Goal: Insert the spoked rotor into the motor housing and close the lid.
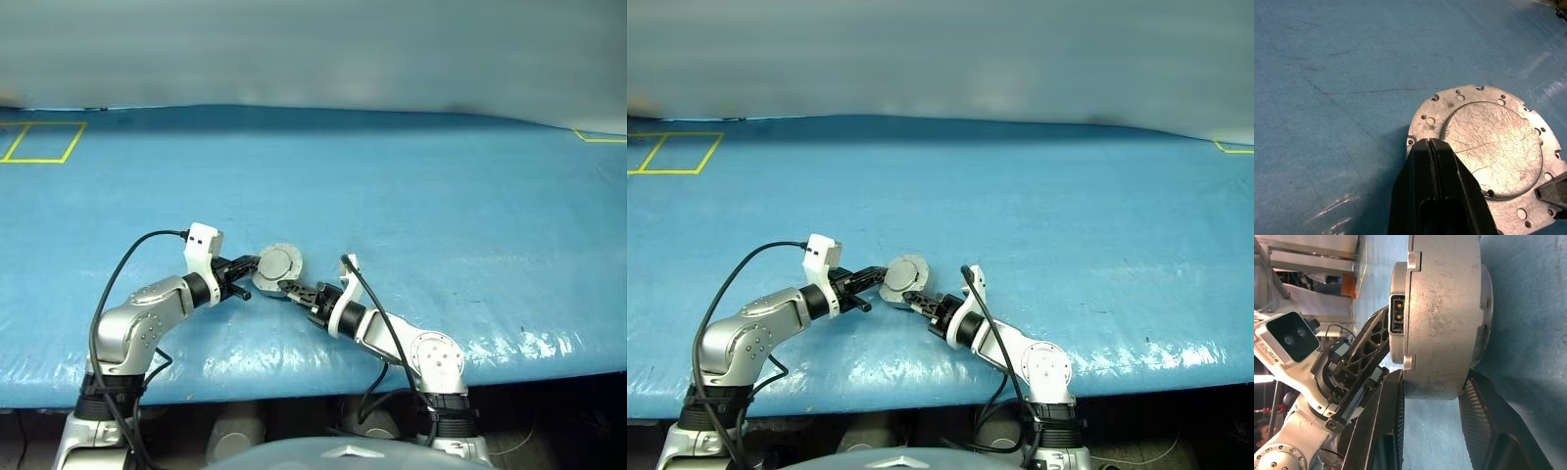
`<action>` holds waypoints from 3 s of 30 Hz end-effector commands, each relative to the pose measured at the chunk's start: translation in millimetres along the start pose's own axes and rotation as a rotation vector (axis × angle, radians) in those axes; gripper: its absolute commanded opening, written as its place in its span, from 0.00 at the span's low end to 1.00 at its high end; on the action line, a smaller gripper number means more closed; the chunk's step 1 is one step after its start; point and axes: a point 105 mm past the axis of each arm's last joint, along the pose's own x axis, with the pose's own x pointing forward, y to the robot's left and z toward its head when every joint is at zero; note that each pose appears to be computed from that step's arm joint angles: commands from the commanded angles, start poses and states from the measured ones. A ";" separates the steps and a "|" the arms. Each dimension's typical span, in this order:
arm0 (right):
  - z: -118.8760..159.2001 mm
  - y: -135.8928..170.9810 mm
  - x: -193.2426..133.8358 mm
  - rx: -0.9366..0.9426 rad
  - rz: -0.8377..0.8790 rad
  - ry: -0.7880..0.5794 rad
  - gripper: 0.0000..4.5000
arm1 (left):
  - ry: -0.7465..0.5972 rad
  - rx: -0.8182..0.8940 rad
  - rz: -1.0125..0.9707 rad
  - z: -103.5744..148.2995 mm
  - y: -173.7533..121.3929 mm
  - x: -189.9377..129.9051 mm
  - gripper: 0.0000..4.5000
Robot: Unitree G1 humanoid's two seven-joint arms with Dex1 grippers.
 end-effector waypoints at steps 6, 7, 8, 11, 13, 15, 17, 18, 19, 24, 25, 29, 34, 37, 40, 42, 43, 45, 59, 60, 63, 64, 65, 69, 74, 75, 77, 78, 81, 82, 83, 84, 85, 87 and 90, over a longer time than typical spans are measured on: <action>8.3 36.3 6.1 0.042 0.175 -0.084 0.27 | 0.002 -0.038 -0.016 -7.2 -5.0 1.2 0.00; 9.3 37.0 5.4 0.038 0.178 -0.086 0.27 | -0.019 -0.044 -0.012 -3.9 -4.3 -0.4 0.00; 10.1 37.5 4.9 0.037 0.179 -0.088 0.27 | -0.042 -0.050 -0.005 -0.4 -3.4 -2.3 0.00; 13.7 39.3 4.0 0.035 0.184 -0.101 0.27 | -0.128 -0.076 0.035 12.9 1.1 -10.2 0.00; 17.2 41.7 3.0 0.039 0.195 -0.118 0.27 | -0.196 -0.093 0.070 22.6 4.1 -17.8 0.00; 20.0 45.4 1.9 0.039 0.213 -0.131 0.27 | -0.264 -0.125 0.100 30.5 7.3 -26.2 0.00; 22.2 48.0 1.0 0.037 0.221 -0.139 0.27 | -0.315 -0.145 0.124 35.9 7.8 -33.4 0.00; 25.3 50.0 0.5 0.031 0.223 -0.149 0.27 | -0.366 -0.182 0.128 39.9 6.7 -38.9 0.00; 29.1 52.3 -0.2 0.024 0.227 -0.161 0.27 | -0.411 -0.225 0.128 42.1 5.4 -43.8 0.00; 51.4 73.9 -3.5 -0.005 0.288 -0.222 0.27 | -0.549 -0.496 0.078 30.2 -4.5 -53.3 0.00; 54.3 77.9 -3.6 -0.012 0.300 -0.227 0.27 | -0.562 -0.540 0.061 27.0 -8.2 -52.8 0.00; 60.6 94.4 -2.4 -0.047 0.345 -0.228 0.27 | -0.634 -0.752 -0.022 16.5 -22.7 -49.8 0.09; 54.8 104.9 0.8 -0.066 0.378 -0.188 0.27 | -0.685 -0.905 -0.089 12.2 -31.4 -46.5 0.43; 49.5 106.0 3.3 -0.075 0.383 -0.158 0.27 | -0.707 -0.947 -0.142 12.6 -37.7 -46.1 0.65; 42.2 105.6 7.5 -0.087 0.379 -0.116 0.27 | -0.688 -1.014 -0.158 3.1 -38.8 -40.8 0.87; 38.1 108.0 8.1 -0.088 0.391 -0.095 0.27 | -0.681 -1.037 -0.167 0.3 -39.8 -38.3 0.99; 36.0 109.3 8.6 -0.083 0.398 -0.085 0.27 | -0.677 -1.062 -0.173 -0.9 -39.6 -36.6 0.99; 31.6 111.9 9.6 -0.085 0.407 -0.066 0.27 | -0.676 -1.093 -0.193 -1.2 -40.2 -34.9 0.99; 4.9 112.9 13.8 -0.071 0.412 0.045 0.27 | -0.752 -1.141 -0.348 14.1 -46.7 -44.0 0.99; 4.0 112.8 13.6 -0.069 0.413 0.049 0.27 | -0.754 -1.143 -0.346 13.9 -46.1 -43.9 0.99; -1.5 112.0 11.6 -0.064 0.415 0.073 0.27 | -0.759 -1.146 -0.348 15.9 -45.1 -42.5 0.99; -3.3 111.2 10.8 -0.063 0.413 0.081 0.27 | -0.758 -1.147 -0.348 16.4 -44.9 -41.5 0.99; -4.8 110.3 10.2 -0.061 0.411 0.087 0.27 | -0.752 -1.149 -0.347 16.7 -44.8 -40.0 0.99; -9.2 107.6 8.5 -0.055 0.402 0.101 0.27 | -0.723 -1.165 -0.331 16.2 -42.8 -33.1 0.99; -7.7 103.7 8.1 -0.060 0.384 0.087 0.27 | -0.697 -1.186 -0.320 14.4 -44.2 -31.0 0.87; -6.1 102.5 8.2 -0.066 0.379 0.079 0.27 | -0.699 -1.186 -0.324 14.5 -45.0 -32.0 0.80; -2.2 99.7 8.6 -0.082 0.363 0.056 0.27 | -0.699 -1.192 -0.317 13.3 -45.3 -33.0 0.64; -0.7 98.5 8.6 -0.095 0.355 0.047 0.27 | -0.697 -1.193 -0.312 12.6 -45.4 -33.3 0.57; 1.1 98.9 5.3 -0.170 0.364 0.044 0.27 | -0.696 -1.179 -0.271 12.2 -42.0 -34.4 0.54; 2.0 98.4 3.8 -0.223 0.359 0.038 0.27 | -0.693 -1.170 -0.243 11.9 -38.6 -33.8 0.54; 1.4 96.4 2.3 -0.308 0.341 0.040 0.35 | -0.694 -1.161 -0.220 12.5 -35.0 -33.7 0.54; -0.4 94.3 0.1 -0.414 0.325 0.045 0.44 | -0.699 -1.144 -0.196 14.2 -30.7 -34.1 0.54; -1.6 93.3 -2.4 -0.479 0.322 0.047 0.50 | -0.705 -1.130 -0.177 16.5 -26.4 -34.7 0.54; -4.1 88.4 -7.2 -0.620 0.302 0.052 0.65 | -0.715 -1.096 -0.144 22.8 -17.0 -36.1 0.54; 1.6 74.7 -11.3 -0.813 0.229 0.014 0.88 | -0.699 -1.056 -0.092 29.0 -2.1 -32.8 0.54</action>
